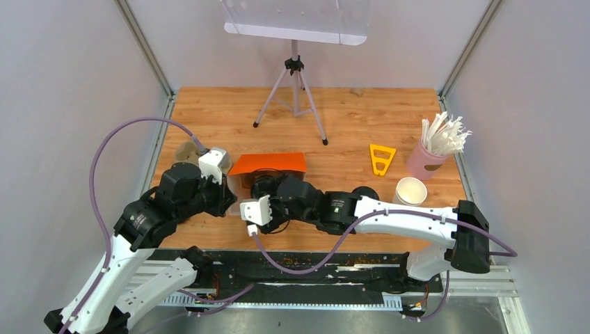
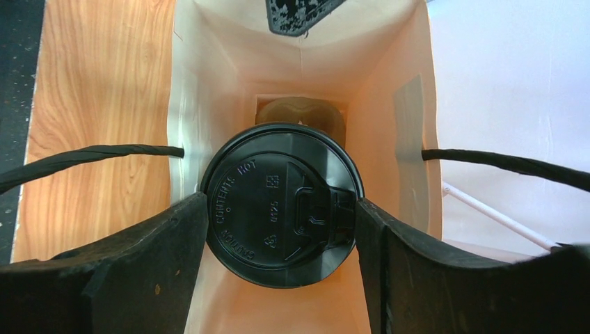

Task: Pack the takeout coffee

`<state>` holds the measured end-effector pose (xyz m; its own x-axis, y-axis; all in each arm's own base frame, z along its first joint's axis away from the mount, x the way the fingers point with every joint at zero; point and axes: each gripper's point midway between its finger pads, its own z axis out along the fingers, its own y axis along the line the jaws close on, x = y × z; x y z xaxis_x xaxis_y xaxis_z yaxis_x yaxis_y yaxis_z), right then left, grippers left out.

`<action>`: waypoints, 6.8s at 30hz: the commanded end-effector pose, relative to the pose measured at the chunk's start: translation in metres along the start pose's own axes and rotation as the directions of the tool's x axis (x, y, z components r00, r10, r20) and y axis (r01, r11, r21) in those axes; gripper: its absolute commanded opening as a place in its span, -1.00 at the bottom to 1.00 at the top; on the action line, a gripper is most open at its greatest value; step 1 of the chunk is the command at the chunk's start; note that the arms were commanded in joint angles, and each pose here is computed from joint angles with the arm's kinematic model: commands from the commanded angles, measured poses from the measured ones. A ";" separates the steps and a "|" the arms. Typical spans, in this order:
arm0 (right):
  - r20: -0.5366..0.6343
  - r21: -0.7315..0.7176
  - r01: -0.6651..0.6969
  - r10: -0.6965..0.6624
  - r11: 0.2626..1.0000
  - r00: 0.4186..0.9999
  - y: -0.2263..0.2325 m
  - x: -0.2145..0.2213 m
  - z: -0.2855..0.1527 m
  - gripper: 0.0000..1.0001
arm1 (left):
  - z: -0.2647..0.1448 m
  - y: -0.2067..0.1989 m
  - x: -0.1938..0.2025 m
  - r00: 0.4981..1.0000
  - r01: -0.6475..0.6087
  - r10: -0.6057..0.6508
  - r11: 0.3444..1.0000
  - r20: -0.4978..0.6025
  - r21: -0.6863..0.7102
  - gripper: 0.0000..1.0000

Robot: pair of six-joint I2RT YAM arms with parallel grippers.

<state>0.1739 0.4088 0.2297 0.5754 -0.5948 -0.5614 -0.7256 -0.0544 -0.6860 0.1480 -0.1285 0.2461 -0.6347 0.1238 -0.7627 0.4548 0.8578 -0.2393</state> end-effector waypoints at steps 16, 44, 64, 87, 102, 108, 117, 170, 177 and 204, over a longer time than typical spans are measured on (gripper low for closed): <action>0.069 0.065 -0.042 0.038 0.997 0.997 -0.028 -0.009 -0.010 0.47 | -0.037 0.031 -0.030 0.987 0.104 -0.076 0.974 0.140 -0.202 -0.02; 0.114 0.044 -0.048 0.043 0.998 0.993 -0.025 -0.015 -0.032 0.45 | 0.027 0.008 -0.014 0.995 0.019 -0.016 0.999 0.096 -0.036 -1.00; 0.160 -0.012 0.203 -0.198 0.979 0.967 -0.006 -0.012 0.021 0.47 | 0.027 0.006 0.004 0.998 0.001 -0.001 1.000 0.066 -0.004 -1.00; 0.152 -0.051 0.396 -0.385 0.917 0.910 0.006 0.012 0.064 0.47 | 0.027 0.006 0.010 0.996 0.078 -0.078 0.997 0.046 -0.014 -1.00; 0.018 -0.009 0.400 -0.400 0.916 0.916 -0.007 0.031 0.080 0.45 | 0.022 0.007 0.013 0.994 0.099 -0.098 0.995 0.047 -0.017 -1.00; 0.037 -0.013 0.386 -0.385 0.922 0.922 -0.005 0.031 0.078 0.44 | 0.022 0.006 0.013 0.993 0.108 -0.107 0.994 0.048 -0.014 -1.00; 0.112 0.047 0.332 -0.336 0.942 0.935 -0.009 0.016 0.077 0.41 | 0.025 0.006 0.016 0.992 0.123 -0.122 0.992 0.039 -0.014 -1.00; 0.083 0.031 0.232 -0.234 0.972 0.969 0.005 0.017 0.089 0.41 | 0.016 0.009 0.013 0.975 0.222 -0.221 0.973 0.029 -0.068 -1.00; 0.106 -0.025 0.225 -0.221 0.974 0.969 0.013 0.018 0.085 0.40 | 0.010 0.018 0.007 0.974 0.223 -0.218 0.968 0.059 -0.117 -1.00; 0.044 -0.047 0.265 -0.263 0.963 0.964 0.017 0.039 0.106 0.43 | 0.009 0.021 0.012 0.965 0.260 -0.252 0.957 0.077 -0.129 -1.00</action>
<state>0.2198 0.4685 0.1527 0.7662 -0.5131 -0.3868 -0.5620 -0.2432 -0.7906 0.1512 -0.1077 0.2173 -0.6999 -0.1027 -0.7068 0.1837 0.9304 -0.3171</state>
